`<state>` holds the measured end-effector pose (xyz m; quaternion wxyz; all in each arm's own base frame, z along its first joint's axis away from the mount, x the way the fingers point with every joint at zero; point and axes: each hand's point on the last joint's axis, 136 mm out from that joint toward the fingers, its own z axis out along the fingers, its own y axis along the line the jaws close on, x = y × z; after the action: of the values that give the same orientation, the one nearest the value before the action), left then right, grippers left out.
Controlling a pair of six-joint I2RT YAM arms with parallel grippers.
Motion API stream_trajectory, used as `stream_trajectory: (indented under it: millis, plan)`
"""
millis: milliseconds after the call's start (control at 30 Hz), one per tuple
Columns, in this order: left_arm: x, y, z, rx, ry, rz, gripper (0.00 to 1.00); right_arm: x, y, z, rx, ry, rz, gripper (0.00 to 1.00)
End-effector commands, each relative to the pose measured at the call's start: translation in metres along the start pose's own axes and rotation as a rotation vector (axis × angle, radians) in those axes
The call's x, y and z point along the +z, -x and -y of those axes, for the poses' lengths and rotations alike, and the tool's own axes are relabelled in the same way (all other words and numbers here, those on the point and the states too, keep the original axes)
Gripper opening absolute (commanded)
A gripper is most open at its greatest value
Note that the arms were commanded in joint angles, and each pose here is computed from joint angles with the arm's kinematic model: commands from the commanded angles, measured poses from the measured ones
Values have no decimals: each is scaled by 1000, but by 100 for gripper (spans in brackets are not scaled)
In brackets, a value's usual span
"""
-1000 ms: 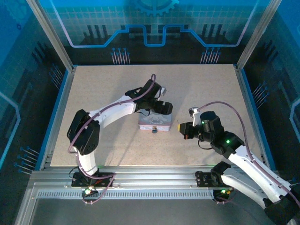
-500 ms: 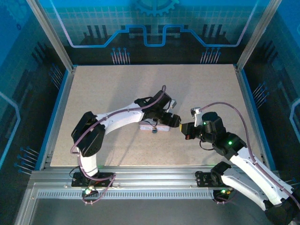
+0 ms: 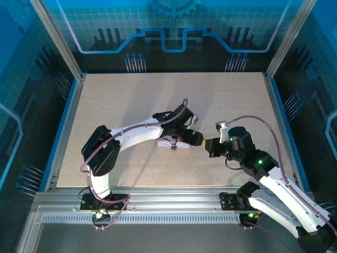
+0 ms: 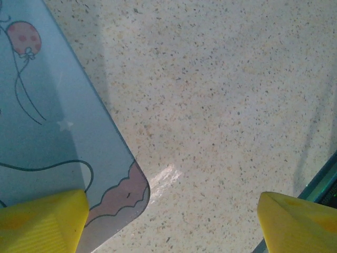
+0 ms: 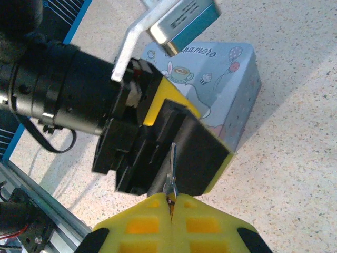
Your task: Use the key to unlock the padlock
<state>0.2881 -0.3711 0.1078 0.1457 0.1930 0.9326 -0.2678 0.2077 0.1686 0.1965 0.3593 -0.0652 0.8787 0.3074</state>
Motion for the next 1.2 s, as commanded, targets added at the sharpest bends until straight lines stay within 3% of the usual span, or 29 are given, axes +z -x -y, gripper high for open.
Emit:
stream_trajectory:
  millis: [0,367,533,800,1167]
  plan:
    - [-5,-35,-4,-47,12,-86,86,-2,6,0,0,-6,14,0]
    - [-32,-31,6,-51,-29,-12,88,16,4,-5,20,33,-26,0]
    - [-61,-17,5,-44,-30,98,92,23,2,-9,24,56,-46,0]
    - [-108,-19,-26,-72,-29,310,99,39,-2,-16,28,88,-84,0]
    - [-123,-51,-61,8,0,523,99,77,-6,-32,9,106,-164,0]
